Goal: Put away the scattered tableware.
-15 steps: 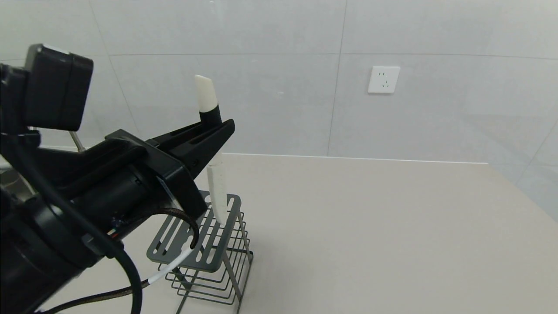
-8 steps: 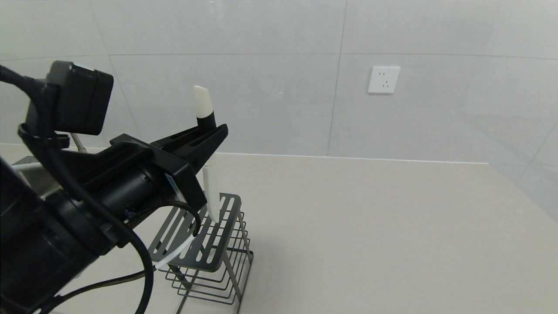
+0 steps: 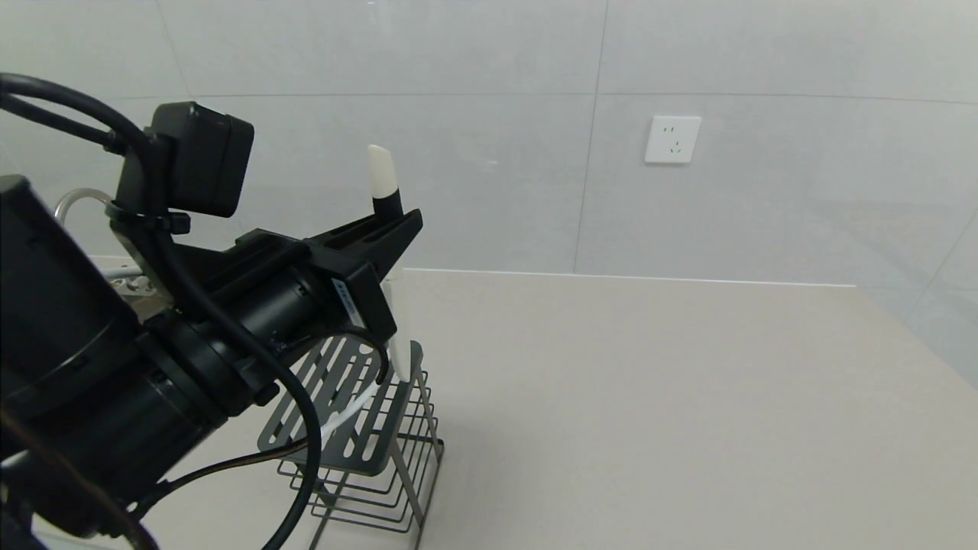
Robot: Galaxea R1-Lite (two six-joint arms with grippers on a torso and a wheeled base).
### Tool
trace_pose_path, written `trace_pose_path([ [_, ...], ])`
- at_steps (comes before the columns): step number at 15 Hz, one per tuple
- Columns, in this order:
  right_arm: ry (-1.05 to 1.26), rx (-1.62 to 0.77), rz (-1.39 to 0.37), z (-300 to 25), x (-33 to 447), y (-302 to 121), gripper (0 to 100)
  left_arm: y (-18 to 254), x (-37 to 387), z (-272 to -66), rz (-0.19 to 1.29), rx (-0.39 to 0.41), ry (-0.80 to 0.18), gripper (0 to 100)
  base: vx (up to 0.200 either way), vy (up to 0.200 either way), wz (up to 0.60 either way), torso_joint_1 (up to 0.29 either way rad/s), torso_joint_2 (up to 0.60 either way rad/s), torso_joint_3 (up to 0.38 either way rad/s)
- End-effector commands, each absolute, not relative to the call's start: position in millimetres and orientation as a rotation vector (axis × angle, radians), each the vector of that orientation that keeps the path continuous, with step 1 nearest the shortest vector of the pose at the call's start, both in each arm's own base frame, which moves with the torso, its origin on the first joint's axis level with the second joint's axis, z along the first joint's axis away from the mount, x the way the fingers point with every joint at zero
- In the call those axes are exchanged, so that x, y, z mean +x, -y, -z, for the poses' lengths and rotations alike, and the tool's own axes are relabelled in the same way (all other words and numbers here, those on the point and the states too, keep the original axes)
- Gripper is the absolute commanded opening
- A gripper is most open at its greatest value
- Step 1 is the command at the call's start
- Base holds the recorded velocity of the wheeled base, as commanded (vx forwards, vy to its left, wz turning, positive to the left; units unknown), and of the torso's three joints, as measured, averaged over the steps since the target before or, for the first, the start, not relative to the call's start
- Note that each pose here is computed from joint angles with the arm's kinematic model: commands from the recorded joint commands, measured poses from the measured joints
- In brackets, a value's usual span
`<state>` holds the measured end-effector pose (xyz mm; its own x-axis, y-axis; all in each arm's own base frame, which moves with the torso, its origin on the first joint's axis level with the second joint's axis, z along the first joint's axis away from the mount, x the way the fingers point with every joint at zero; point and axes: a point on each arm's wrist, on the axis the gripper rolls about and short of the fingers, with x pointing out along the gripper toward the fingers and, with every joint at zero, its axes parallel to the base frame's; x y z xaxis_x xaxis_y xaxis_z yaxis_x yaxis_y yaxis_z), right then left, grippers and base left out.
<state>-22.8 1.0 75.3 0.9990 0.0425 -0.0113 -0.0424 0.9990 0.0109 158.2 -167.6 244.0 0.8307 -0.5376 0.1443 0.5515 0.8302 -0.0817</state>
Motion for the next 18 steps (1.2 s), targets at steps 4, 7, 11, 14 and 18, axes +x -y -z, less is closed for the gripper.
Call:
trace_pose_path([
  [4,-0.013,0.011,-0.043,-75,-23,-1,0,161,163,-235,0.544,-0.103,0.104,0,0.000,0.000,0.00,0.000,0.00,0.000],
  [7,-0.013,0.011,-0.043,-75,-23,-1,0,158,160,-238,0.541,-0.111,0.123,0,0.000,0.000,0.00,0.000,0.00,0.000],
  [11,-0.013,0.011,-0.043,-75,-23,-1,0,161,163,-235,0.543,-0.107,0.114,0,0.000,0.000,0.00,0.000,0.00,0.000],
  [14,-0.013,0.011,-0.043,-75,-23,-1,0,160,163,-234,0.541,-0.105,0.108,0,0.000,0.000,0.00,0.000,0.00,0.000],
  [18,-0.013,0.011,-0.043,-75,-23,-1,0,162,167,-229,0.538,-0.095,0.095,0,0.000,0.000,0.00,0.000,0.00,0.000],
])
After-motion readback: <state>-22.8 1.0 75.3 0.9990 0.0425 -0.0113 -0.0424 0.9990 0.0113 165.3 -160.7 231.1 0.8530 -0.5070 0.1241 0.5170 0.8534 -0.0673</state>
